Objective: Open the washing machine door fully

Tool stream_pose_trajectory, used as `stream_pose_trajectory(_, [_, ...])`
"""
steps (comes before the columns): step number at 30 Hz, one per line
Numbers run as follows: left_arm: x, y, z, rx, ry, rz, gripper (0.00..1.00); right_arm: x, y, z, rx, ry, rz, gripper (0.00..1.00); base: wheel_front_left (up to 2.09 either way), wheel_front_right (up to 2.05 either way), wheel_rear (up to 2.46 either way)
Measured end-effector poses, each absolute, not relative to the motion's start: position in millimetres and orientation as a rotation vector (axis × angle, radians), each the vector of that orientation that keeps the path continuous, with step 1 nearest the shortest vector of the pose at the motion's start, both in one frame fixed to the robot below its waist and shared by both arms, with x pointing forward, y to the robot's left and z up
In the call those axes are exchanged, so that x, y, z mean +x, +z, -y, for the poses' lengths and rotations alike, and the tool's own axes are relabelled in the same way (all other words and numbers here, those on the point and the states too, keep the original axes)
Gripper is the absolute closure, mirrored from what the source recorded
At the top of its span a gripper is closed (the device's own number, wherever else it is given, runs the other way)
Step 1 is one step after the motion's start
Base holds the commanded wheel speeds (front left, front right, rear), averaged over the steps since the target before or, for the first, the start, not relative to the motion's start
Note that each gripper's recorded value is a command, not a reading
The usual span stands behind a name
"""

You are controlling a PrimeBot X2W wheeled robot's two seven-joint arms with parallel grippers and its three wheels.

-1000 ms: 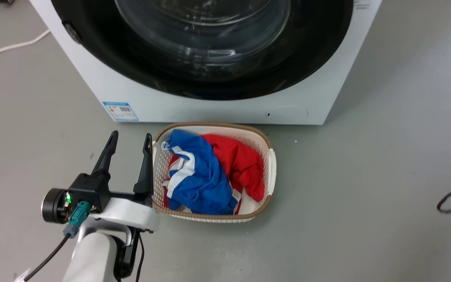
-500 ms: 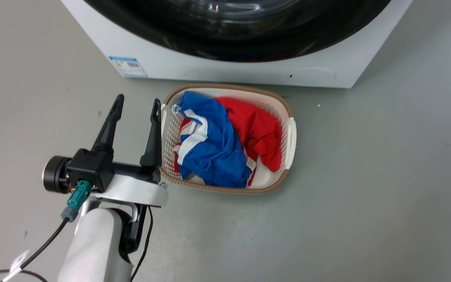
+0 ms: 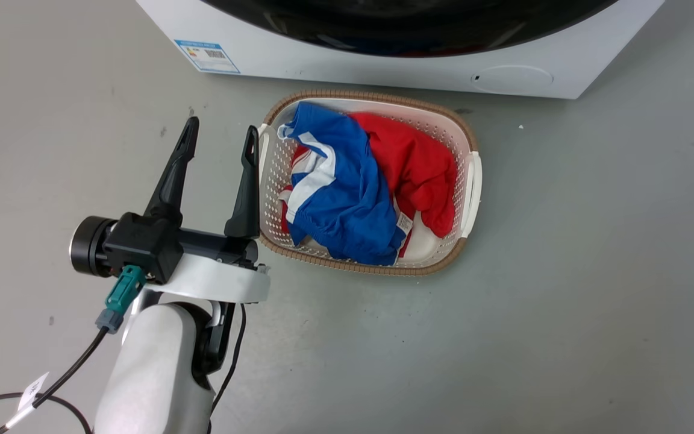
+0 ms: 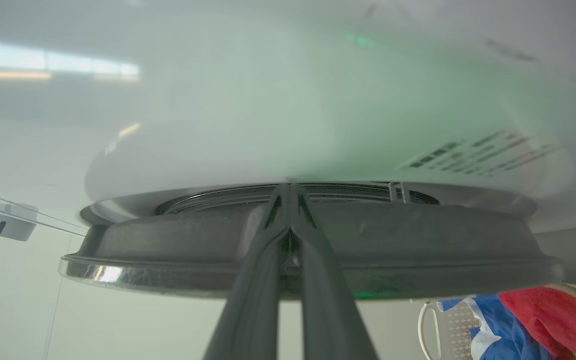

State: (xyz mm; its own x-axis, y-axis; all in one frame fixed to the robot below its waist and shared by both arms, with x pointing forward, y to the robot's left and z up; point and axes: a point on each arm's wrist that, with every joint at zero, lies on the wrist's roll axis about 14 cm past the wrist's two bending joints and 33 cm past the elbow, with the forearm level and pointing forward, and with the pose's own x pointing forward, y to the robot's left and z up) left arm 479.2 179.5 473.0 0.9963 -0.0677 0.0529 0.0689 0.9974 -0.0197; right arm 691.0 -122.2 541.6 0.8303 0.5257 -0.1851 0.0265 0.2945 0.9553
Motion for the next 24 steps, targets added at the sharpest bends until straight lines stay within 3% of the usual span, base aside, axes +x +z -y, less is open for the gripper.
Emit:
stream_pose_trajectory(12, [485.9,466.9,-177.3,-0.025,-0.074,0.047,0.00,694.6,527.9,95.3,1.150,0.404,-0.649,1.00,0.00,0.00,0.00])
stream_pose_trajectory(24, [481.8,481.2,-174.0,-0.036,-0.078,0.073,0.00,657.0,522.9,76.4,1.099,0.474,-0.817,1.00,0.00,0.00,0.00])
